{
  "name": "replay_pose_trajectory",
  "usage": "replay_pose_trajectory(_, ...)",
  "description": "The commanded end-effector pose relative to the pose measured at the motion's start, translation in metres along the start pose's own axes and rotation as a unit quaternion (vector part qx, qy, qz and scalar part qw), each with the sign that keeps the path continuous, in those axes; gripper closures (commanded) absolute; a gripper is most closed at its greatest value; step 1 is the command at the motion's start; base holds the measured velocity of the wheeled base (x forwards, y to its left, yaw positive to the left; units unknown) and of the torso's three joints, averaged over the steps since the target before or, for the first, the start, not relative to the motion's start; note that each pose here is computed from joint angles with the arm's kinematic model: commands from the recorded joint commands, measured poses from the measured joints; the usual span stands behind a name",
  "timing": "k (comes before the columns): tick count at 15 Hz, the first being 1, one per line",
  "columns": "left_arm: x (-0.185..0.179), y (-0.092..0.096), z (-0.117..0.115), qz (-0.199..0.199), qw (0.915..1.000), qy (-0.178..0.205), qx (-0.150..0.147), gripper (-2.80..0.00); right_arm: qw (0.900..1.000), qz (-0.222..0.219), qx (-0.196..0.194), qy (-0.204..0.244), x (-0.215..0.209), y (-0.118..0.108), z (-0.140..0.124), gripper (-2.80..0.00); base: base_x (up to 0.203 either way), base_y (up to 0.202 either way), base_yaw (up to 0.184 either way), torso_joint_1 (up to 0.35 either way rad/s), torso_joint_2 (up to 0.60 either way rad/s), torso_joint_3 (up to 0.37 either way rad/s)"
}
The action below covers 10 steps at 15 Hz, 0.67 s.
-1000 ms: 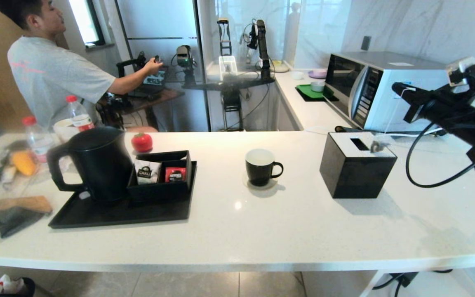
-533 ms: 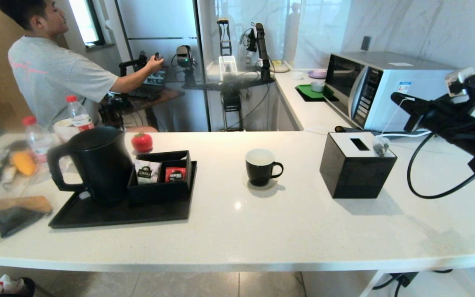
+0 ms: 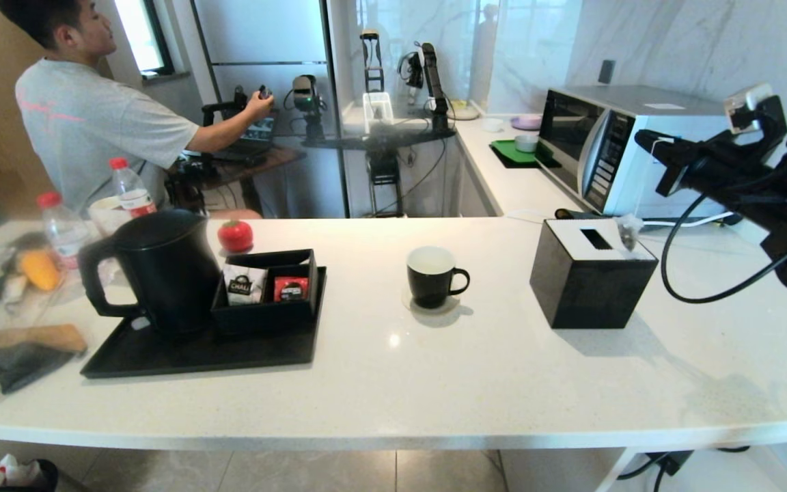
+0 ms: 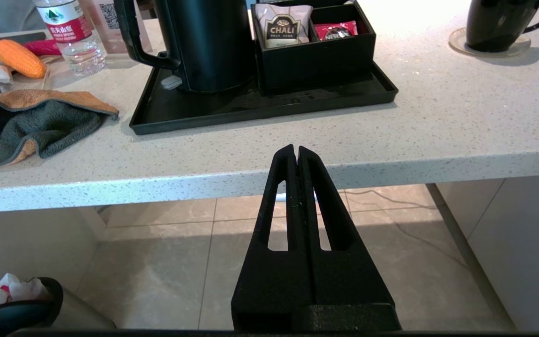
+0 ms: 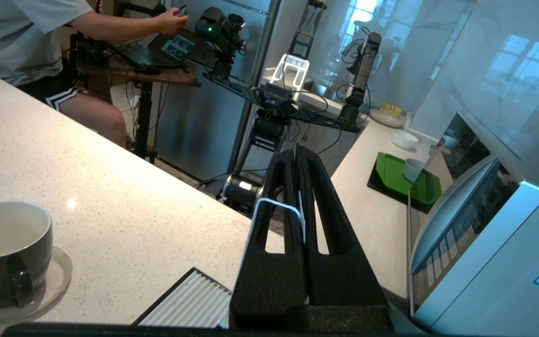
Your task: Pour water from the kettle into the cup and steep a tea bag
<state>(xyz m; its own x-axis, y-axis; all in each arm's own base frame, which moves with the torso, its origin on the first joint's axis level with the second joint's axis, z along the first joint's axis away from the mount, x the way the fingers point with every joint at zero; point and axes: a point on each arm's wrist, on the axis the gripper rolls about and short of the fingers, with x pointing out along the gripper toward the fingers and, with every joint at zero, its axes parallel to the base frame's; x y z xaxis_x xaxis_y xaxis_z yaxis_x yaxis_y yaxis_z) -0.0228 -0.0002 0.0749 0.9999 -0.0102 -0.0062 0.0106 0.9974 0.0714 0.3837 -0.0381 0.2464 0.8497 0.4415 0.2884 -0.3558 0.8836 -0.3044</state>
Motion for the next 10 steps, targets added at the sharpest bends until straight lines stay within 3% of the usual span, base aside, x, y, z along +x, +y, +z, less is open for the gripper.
replay_pose_trajectory(1,0.0,0.0,0.0,0.001,1.0,0.0,0.0,0.0,1.0,0.006,-0.001,-0.005,0.008,0.0,-0.004,0.0,0.0,0.0,0.0,0.0,0.0,0.0)
replay_pose_trajectory(10,0.0,0.0,0.0,0.0,1.0,0.0,0.0,0.0,1.0,0.017,0.011,0.012,0.015,0.01,-0.022,0.0,0.0,0.0,0.0,0.0,0.0,0.0)
